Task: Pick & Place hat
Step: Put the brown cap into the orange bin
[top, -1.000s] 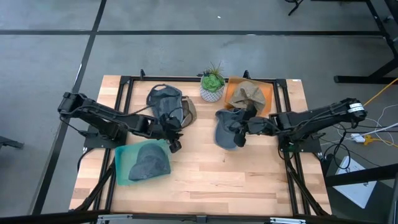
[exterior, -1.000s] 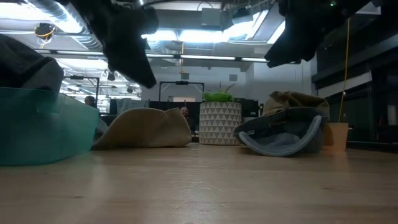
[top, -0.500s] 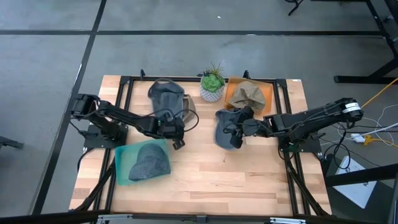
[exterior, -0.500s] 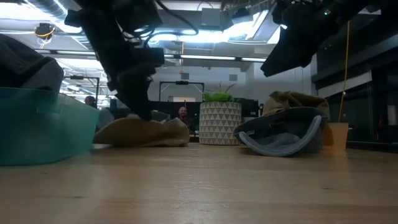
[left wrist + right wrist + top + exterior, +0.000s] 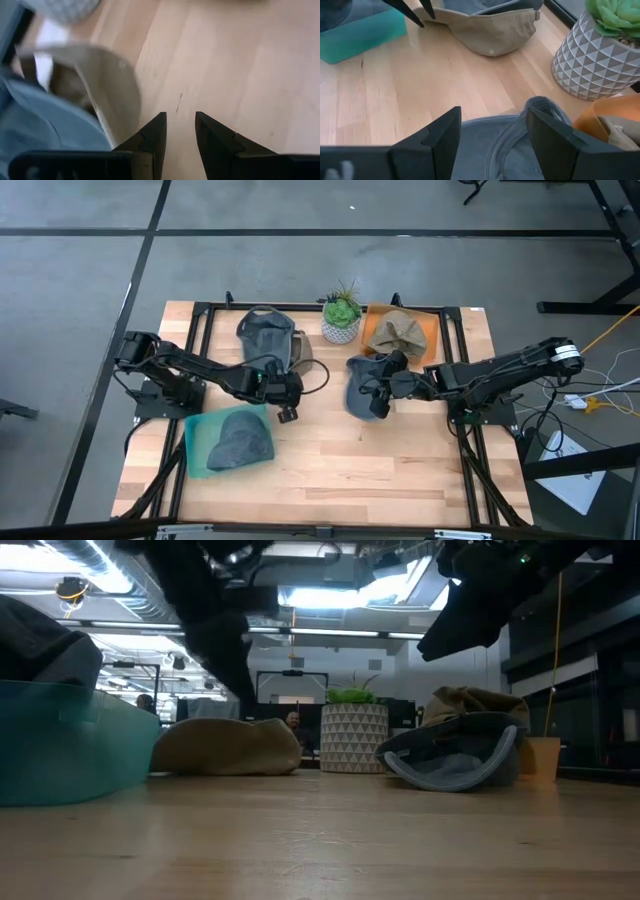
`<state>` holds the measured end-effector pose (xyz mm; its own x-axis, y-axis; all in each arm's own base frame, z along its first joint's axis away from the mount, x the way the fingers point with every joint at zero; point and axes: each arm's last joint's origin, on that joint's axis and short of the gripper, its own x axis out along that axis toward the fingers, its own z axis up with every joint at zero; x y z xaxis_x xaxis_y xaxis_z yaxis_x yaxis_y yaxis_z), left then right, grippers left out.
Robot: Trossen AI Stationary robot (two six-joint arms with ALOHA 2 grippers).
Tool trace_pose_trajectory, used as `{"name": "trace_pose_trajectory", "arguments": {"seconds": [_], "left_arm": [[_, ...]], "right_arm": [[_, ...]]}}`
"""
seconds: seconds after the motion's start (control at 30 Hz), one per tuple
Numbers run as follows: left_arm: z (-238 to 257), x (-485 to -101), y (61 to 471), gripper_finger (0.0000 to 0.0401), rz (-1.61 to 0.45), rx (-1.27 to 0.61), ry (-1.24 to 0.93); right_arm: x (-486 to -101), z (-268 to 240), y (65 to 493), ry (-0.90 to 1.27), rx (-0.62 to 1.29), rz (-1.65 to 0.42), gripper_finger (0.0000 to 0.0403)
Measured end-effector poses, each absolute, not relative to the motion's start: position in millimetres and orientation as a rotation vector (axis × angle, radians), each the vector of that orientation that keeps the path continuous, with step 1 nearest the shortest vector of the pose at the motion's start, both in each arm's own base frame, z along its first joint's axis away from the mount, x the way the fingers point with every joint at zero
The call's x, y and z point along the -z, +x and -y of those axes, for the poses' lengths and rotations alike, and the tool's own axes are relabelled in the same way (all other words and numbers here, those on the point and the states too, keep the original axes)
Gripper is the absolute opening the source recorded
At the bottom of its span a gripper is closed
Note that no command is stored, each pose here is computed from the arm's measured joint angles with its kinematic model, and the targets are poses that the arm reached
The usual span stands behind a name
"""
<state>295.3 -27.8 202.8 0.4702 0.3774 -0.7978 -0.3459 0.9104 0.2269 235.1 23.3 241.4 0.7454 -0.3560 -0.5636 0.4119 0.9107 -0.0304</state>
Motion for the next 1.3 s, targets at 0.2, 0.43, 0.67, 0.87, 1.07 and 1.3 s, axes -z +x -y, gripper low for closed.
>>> {"name": "trace_pose_trajectory", "arguments": {"seconds": [0.2,0.43,0.67,0.87,1.07,1.3], "left_arm": [[42,-225,291,0.0097,-1.108,-0.338,0.293],[37,-223,278,0.0127,-1.182,-0.53,0.149],[27,-222,276,0.0195,-1.196,-0.613,0.029],[20,-210,278,0.0228,-1.196,-0.613,-0.014],[13,-200,273,0.0224,-1.204,-0.663,-0.018],[12,-188,269,0.018,-1.208,-0.665,-0.051]], "right_arm": [[-241,-23,235,0.073,0.414,-0.604,0.0222],[-241,-23,235,0.065,0.411,-0.606,0.0222],[-241,-23,235,0.049,0.4,-0.611,0.0222],[-241,-24,235,0.053,0.388,-0.615,0.0222],[-241,-24,235,0.053,0.388,-0.615,0.0222],[-241,-24,235,0.052,0.388,-0.615,0.0222]]}}
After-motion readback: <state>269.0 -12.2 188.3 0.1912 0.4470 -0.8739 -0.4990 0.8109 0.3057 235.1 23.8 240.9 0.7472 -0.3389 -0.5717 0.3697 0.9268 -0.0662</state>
